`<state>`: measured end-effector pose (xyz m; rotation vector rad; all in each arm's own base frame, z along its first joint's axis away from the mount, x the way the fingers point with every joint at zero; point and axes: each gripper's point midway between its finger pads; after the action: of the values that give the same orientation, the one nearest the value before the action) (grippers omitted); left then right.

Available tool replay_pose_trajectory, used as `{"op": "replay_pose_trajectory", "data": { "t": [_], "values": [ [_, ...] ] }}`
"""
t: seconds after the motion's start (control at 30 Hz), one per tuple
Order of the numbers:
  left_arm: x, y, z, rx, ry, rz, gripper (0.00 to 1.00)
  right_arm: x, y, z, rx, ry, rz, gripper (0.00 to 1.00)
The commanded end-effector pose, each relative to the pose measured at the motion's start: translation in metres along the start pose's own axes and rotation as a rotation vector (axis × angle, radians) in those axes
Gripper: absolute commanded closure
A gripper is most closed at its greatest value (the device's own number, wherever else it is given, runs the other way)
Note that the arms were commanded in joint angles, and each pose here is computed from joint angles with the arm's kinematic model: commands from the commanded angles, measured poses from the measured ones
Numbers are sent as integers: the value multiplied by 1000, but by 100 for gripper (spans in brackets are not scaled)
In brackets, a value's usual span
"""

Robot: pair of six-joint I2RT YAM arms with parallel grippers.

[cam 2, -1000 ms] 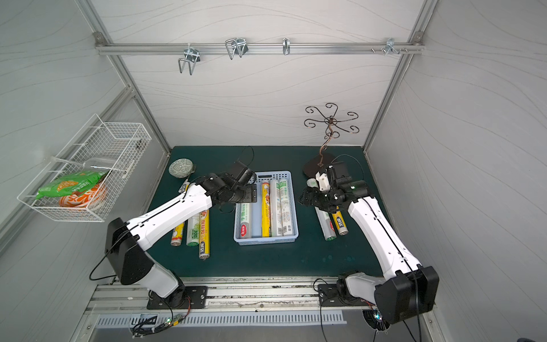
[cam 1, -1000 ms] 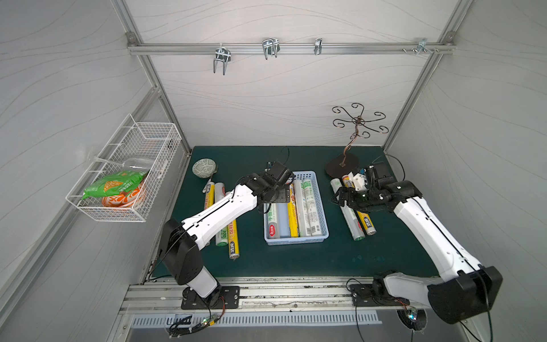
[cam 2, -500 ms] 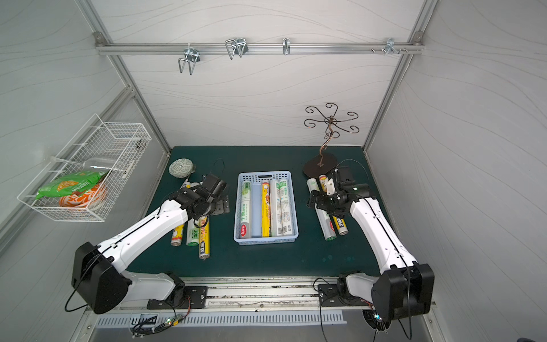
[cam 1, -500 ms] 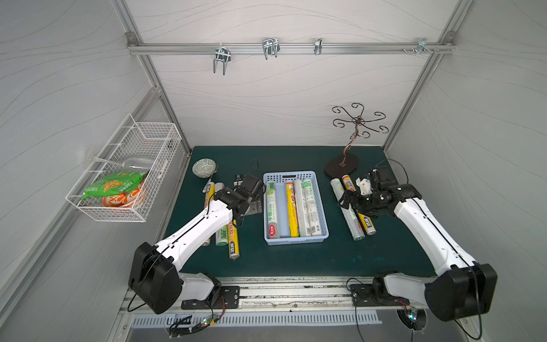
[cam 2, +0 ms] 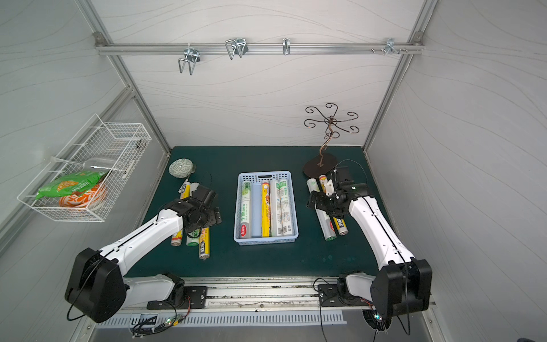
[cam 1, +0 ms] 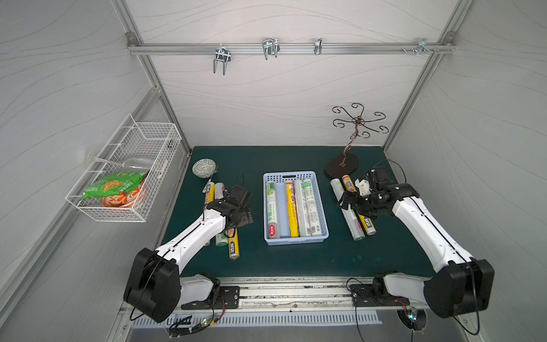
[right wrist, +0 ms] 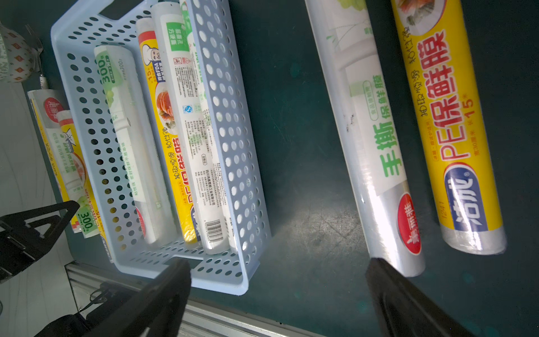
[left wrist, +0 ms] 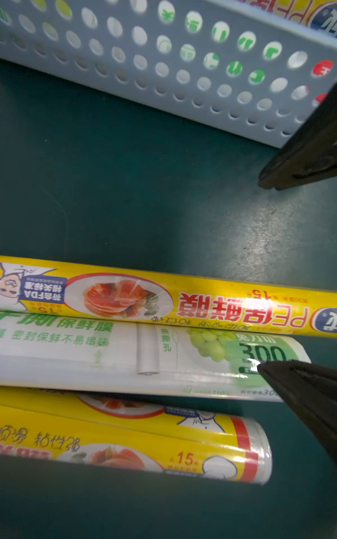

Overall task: Put the plastic wrap into the basket
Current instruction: Place the plastic wrap in the basket.

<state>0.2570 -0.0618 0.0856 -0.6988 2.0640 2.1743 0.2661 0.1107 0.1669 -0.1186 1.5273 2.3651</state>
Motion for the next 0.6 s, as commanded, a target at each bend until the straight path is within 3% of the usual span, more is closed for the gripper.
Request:
{"op": "replay_pose_trajectory", "data": {
  "t": [0.0,0.57],
  "values": [
    [-7,-4,-11,72,37,-11,7,-1,1,0,-7,3,-3,1],
    [1,-31,-3,46,47,51,8,-1,-1,3,-20,5,10,1]
  ]
}}
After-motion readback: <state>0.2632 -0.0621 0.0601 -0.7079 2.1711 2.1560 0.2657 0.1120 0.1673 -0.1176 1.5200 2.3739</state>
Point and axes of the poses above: each gripper's point midway between its finger pads, its own y axis back along the fingers, its own z axis along the line the jaws close on, x = y × z, and after that the axes turned 5 degrees about -y, right-handed
